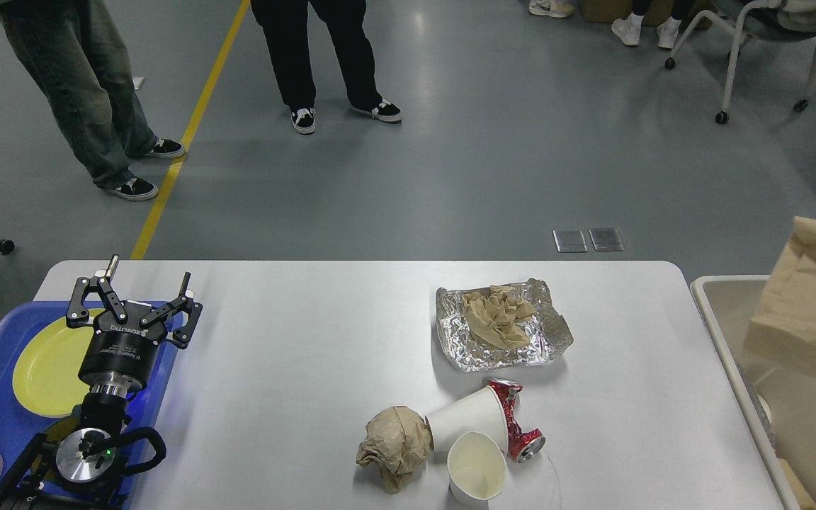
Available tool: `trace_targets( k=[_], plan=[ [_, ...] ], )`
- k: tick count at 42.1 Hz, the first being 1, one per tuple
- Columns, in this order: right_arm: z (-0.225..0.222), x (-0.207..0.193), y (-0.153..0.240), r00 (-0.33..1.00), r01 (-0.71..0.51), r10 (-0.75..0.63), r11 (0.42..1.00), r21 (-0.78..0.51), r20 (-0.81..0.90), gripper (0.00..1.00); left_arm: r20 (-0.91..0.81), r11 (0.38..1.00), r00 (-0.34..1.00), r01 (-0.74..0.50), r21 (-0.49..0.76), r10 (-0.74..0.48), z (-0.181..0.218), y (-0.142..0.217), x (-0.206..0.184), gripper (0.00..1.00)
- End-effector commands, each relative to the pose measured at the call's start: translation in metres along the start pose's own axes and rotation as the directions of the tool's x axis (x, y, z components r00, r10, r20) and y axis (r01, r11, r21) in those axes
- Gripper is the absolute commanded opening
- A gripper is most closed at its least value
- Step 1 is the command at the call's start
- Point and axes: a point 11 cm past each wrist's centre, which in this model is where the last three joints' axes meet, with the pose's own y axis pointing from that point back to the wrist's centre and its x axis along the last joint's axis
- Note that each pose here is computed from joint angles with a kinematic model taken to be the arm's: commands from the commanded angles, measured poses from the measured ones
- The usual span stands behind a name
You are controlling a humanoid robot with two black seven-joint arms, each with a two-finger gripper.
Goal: Tidy desktop
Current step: 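Lift the paper bag and carry it into the white bin, then release the paper bag inside the bin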
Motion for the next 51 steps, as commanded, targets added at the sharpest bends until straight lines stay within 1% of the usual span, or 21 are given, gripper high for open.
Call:
trace_targets(
  k=[1,3,10,14,19,26,29,34,51],
  plan=[
    [0.037,-0.008,-0.040,0.991,-0.101,0.104,0.994,-0.035,0.083,0.00,0.000,1.000,1.000,0.000,0.000,0.000,0.000,0.000,0.000,0.96],
    [0.055,-0.019,-0.060,0.982,-0.155,0.161,0.986,-0.064,0.102,0.00,0.000,1.000,1.000,0.000,0.000,0.000,0.000,0.000,0.000,0.96],
    [0.083,-0.046,-0.094,0.950,-0.269,0.283,0.956,-0.114,0.128,0.00,0.000,1.000,1.000,0.000,0.000,0.000,0.000,0.000,0.000,0.96],
    [0.082,-0.067,-0.120,0.928,-0.337,0.353,0.932,-0.131,0.119,0.00,0.000,1.000,1.000,0.000,0.000,0.000,0.000,0.000,0.000,0.96],
    [0.095,-0.084,-0.132,0.903,-0.373,0.401,0.910,-0.183,0.155,0.00,0.000,1.000,1.000,0.000,0.000,0.000,0.000,0.000,0.000,0.96],
    [0.084,-0.131,-0.163,0.879,-0.432,0.465,0.871,-0.233,0.109,0.00,0.000,1.000,1.000,0.000,0.000,0.000,0.000,0.000,0.000,0.96],
    [0.085,-0.145,-0.168,0.872,-0.438,0.476,0.861,-0.259,0.109,0.00,0.000,1.000,1.000,0.000,0.000,0.000,0.000,0.000,0.000,0.96],
    [0.079,-0.162,-0.176,0.881,-0.421,0.460,0.869,-0.261,0.108,0.00,0.000,1.000,1.000,0.000,0.000,0.000,0.000,0.000,0.000,0.96],
    [0.061,-0.178,-0.185,0.898,-0.390,0.424,0.891,-0.232,0.119,0.00,0.000,1.000,1.000,0.000,0.000,0.000,0.000,0.000,0.000,0.96]
  ],
)
